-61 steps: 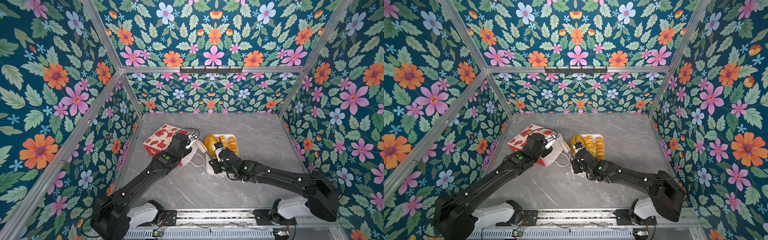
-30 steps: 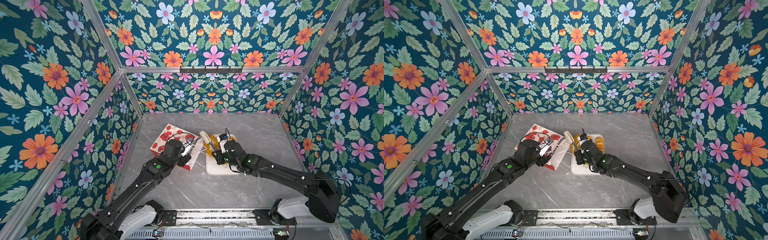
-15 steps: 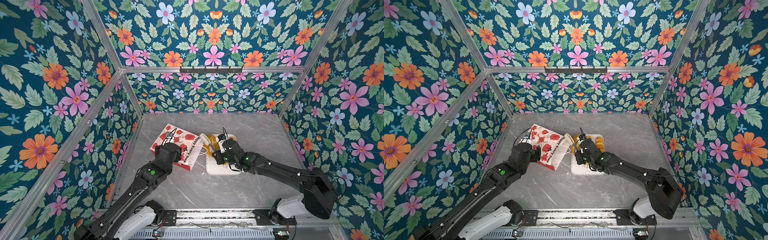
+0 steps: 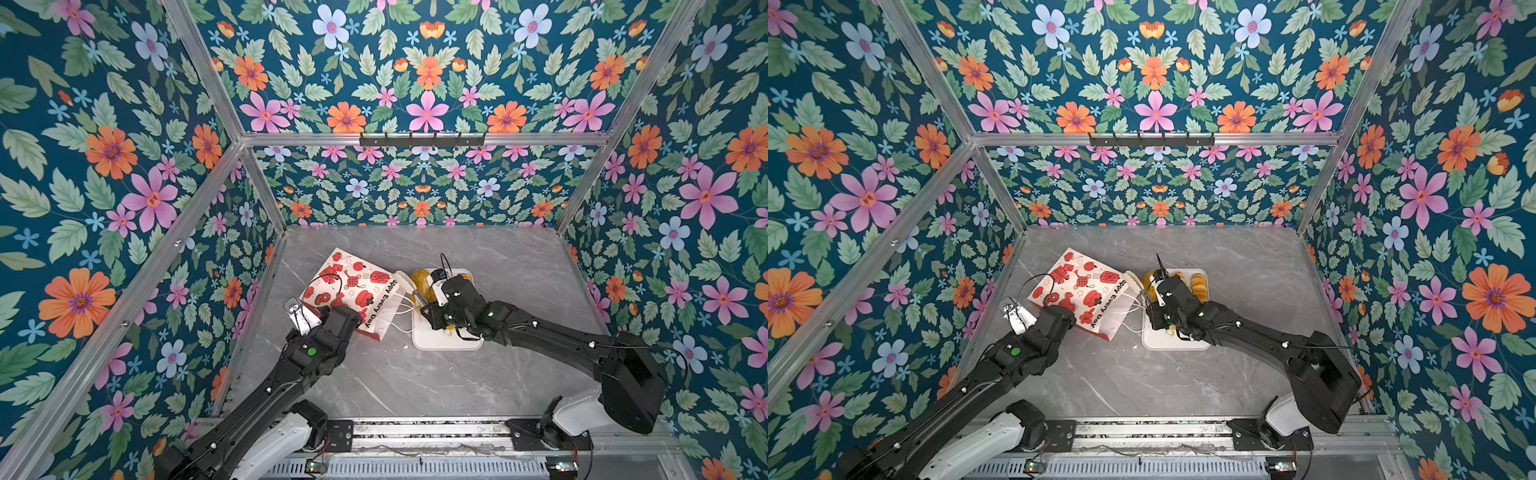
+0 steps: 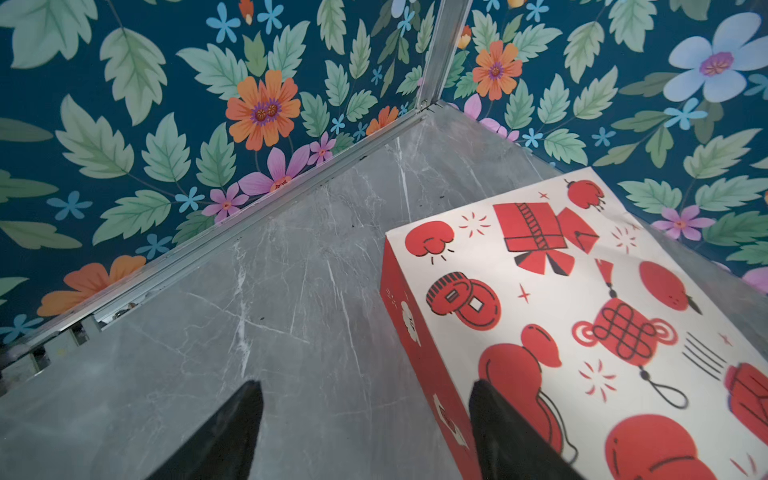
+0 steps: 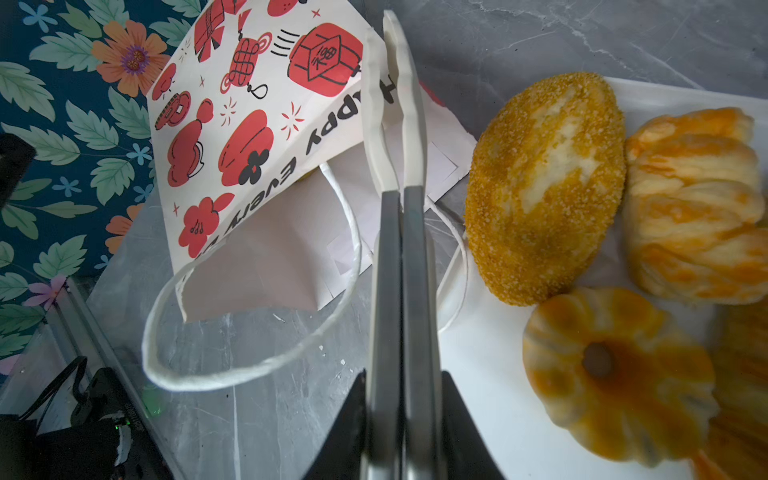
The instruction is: Take the fake bread out of the paper bag
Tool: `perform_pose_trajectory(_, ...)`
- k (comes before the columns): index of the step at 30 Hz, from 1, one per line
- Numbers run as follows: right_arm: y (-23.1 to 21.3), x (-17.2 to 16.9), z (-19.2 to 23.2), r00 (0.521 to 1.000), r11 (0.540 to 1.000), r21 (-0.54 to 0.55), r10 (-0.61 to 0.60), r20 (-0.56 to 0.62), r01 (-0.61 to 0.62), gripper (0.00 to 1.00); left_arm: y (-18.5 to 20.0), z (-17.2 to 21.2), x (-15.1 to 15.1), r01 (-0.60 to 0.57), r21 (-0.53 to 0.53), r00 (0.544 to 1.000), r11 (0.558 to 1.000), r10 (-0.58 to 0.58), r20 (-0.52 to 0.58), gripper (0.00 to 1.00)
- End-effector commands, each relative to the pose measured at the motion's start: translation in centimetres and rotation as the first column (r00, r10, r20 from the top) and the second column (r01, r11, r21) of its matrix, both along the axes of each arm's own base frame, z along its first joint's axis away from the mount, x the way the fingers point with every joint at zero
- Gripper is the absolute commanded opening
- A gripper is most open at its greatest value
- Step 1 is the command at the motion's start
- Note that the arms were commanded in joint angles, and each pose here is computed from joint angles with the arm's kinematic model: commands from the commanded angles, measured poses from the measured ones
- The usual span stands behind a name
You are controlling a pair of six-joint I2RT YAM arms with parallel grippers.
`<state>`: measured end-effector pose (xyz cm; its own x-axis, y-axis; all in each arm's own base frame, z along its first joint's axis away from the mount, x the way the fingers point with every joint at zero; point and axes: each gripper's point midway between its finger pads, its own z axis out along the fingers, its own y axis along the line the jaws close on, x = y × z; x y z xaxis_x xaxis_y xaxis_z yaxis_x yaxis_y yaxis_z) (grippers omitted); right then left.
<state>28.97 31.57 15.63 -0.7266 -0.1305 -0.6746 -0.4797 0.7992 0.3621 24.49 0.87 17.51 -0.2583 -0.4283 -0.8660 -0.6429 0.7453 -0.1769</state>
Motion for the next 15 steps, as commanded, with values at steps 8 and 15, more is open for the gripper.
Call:
perform_pose_trajectory(8, 0.3, 0.0, 1.2, 1.000, 1.000, 0.022, 0.014, 0.015, -0.015, 0.00, -0.1, -1.5, 4.9, 0.015, -0.108, 0.989, 0.994, 0.001, 0.147, 0.81)
perform_pose_trajectory(15, 0.4, -0.6, 1.0, 1.000, 0.999, 0.037, 0.021, -0.009, -0.021, 0.00, 0.0, -0.8, 8.1, 0.056, -0.035, 0.981, 0.998, -0.049, 0.186, 0.80)
